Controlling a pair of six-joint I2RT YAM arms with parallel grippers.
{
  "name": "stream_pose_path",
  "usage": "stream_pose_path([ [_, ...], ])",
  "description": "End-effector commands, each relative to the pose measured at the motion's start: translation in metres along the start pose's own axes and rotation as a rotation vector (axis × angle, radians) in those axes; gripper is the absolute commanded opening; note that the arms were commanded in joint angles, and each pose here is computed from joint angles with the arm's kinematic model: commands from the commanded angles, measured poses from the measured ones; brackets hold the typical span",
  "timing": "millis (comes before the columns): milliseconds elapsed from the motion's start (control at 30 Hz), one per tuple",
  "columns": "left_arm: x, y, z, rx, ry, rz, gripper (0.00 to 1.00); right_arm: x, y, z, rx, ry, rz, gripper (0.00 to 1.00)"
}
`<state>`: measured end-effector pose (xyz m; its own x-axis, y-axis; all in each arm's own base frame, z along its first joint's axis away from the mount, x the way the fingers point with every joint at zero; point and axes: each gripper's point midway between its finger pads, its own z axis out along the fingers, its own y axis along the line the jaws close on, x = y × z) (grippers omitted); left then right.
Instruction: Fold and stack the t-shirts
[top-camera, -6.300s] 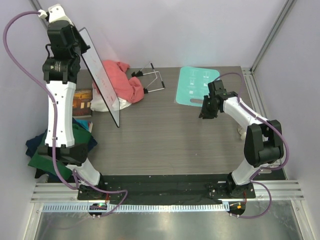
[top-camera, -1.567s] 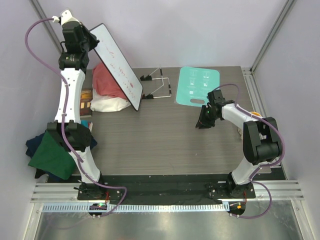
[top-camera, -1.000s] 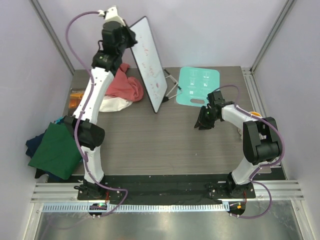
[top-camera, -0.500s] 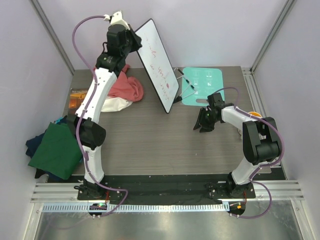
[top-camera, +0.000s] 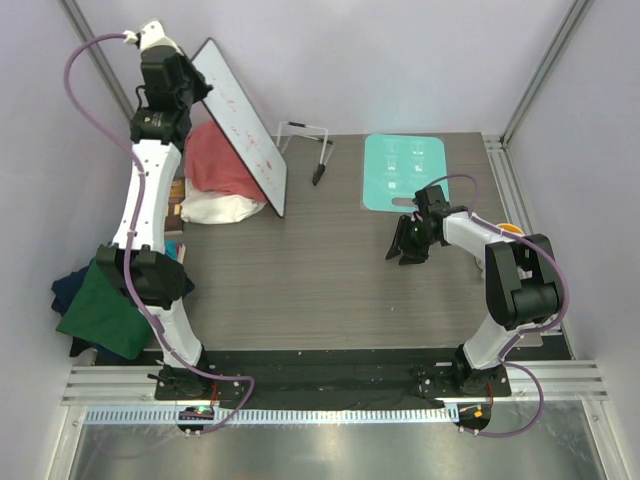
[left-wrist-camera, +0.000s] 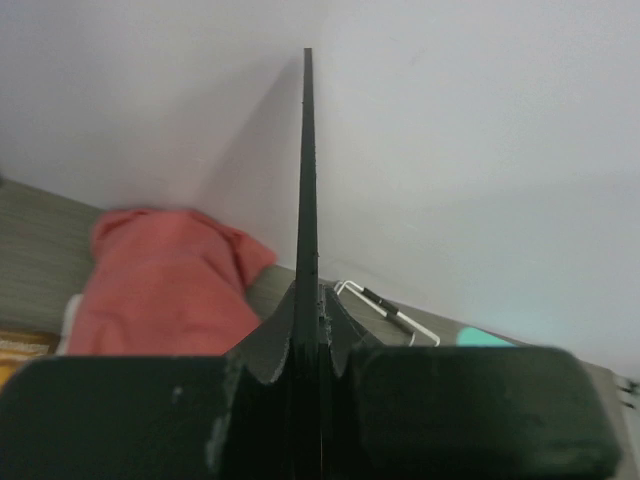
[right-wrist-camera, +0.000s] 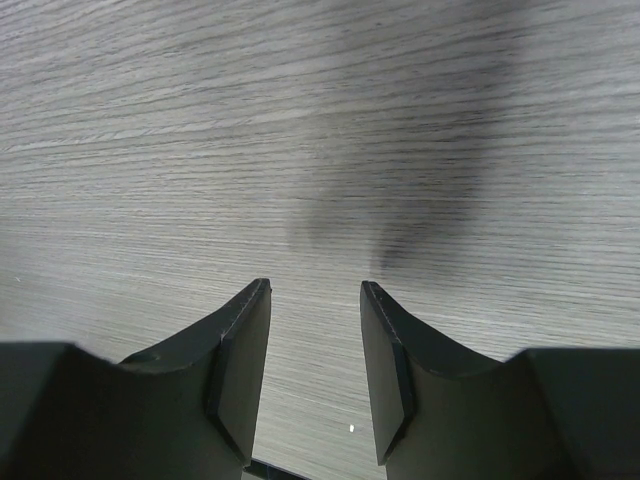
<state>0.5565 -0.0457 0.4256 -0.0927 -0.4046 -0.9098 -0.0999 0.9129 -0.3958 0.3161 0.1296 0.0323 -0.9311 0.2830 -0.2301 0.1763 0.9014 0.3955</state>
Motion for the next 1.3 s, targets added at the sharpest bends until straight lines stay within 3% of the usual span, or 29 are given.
stream_pose_path([
  [0, -0.075, 0.006, -0.040, -0.031, -0.202, 0.053, 0.00, -0.017, 0.011, -0.006, -0.039, -0.035, -0.027, 0.47],
  [233, -0.020, 0.014, -0.014, -0.085, -0.052, 0.081, 0.00, -0.022, 0.015, -0.005, -0.047, -0.026, -0.035, 0.47],
  [533, 0.088, 0.038, 0.011, -0.224, 0.224, 0.125, 0.00, -0.022, 0.015, -0.007, -0.043, -0.018, -0.030, 0.47],
  [700, 0.139, 0.039, 0.005, -0.268, 0.326, 0.251, 0.00, -0.021, 0.016, -0.007, -0.045, -0.013, -0.018, 0.47],
  [1033, 0.156, 0.049, -0.008, -0.363, 0.365, 0.438, 0.00, -0.022, 0.019, -0.011, -0.055, -0.012, -0.003, 0.47],
  [1267, 0.149, 0.031, -0.013, -0.332, 0.343, 0.455, 0.00, -0.031, 0.027, -0.011, -0.070, -0.030, -0.020, 0.46],
])
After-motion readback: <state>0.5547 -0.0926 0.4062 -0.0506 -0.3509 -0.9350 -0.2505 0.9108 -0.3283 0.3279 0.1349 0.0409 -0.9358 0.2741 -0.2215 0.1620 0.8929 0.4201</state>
